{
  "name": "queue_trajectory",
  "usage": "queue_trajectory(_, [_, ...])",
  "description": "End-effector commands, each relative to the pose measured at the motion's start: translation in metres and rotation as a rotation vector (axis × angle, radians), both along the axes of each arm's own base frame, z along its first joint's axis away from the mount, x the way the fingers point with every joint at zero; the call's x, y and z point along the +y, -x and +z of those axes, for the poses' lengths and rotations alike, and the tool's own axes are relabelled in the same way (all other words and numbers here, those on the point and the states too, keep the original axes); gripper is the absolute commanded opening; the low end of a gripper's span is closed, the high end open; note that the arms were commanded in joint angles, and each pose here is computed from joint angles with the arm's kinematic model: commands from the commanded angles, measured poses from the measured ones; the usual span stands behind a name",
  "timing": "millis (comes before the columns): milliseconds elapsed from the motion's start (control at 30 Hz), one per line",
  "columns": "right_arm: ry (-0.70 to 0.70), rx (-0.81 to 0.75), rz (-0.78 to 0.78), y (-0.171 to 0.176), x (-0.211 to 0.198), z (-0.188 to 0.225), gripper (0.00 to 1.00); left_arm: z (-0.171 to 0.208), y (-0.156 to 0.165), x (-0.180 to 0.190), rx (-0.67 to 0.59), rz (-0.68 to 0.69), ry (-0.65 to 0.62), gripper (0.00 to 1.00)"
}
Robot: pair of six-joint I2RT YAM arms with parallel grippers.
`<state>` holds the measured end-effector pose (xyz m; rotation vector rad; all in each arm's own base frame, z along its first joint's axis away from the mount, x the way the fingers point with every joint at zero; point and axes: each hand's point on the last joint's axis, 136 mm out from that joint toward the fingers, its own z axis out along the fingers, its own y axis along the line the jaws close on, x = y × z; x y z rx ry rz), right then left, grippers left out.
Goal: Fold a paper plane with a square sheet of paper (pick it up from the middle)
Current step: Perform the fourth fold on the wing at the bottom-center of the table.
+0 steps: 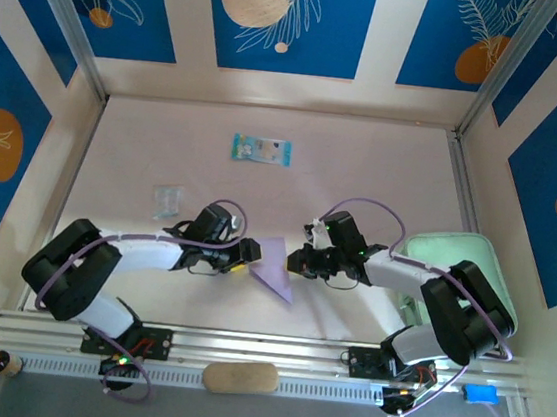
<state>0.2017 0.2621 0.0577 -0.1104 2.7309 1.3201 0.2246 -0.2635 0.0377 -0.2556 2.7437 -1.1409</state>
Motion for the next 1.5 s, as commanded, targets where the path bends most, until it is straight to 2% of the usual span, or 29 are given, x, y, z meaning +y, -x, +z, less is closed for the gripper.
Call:
queue_trajectory(0, [-0.05, -0.003, 0.013, 0.004, 0.002, 0.009, 0.07, 0.009, -0.01, -0.011, -0.006, -0.001, 0.061, 0.56])
queue_trajectory(300, [-0.046, 0.007, 0.008, 0.006, 0.001, 0.007, 0.07, 0.011, -0.015, -0.021, -0.003, -0.012, 0.101, 0.44])
queue_trajectory(500, [0.002, 0.021, -0.007, 0.007, -0.006, -0.002, 0.09, 0.01, -0.016, -0.015, -0.019, 0.017, 0.085, 0.24])
queue_trajectory(633, [0.057, 0.025, -0.013, 0.01, -0.011, -0.006, 0.19, 0.008, -0.016, -0.007, -0.032, 0.051, 0.064, 0.11])
queue_trajectory(833, [0.182, -0.071, -0.062, 0.013, -0.025, -0.001, 0.39, 0.009, -0.017, 0.005, -0.059, 0.12, 0.038, 0.03])
queue_trajectory(1000, [0.287, -0.24, -0.11, 0.008, -0.036, 0.004, 0.43, 0.012, -0.019, 0.02, -0.095, 0.21, -0.007, 0.02])
queue_trajectory(1067, [0.329, -0.368, -0.099, 0.007, -0.034, 0.005, 0.43, 0.012, -0.019, 0.026, -0.096, 0.252, -0.034, 0.01])
queue_trajectory(1133, [0.352, -0.532, -0.066, 0.008, -0.027, 0.008, 0.48, 0.014, -0.019, 0.028, -0.112, 0.28, -0.049, 0.01])
queue_trajectory(1233, [0.364, -0.678, 0.008, 0.014, -0.017, 0.009, 0.51, 0.015, -0.018, 0.028, -0.121, 0.302, -0.066, 0.02])
queue_trajectory(1367, [0.414, -0.844, 0.14, 0.022, -0.001, 0.01, 0.5, 0.017, -0.016, 0.022, -0.127, 0.271, -0.054, 0.12])
queue_trajectory(1467, [0.433, -0.954, 0.217, 0.027, 0.013, 0.009, 0.5, 0.022, -0.015, 0.016, -0.143, 0.229, -0.034, 0.23])
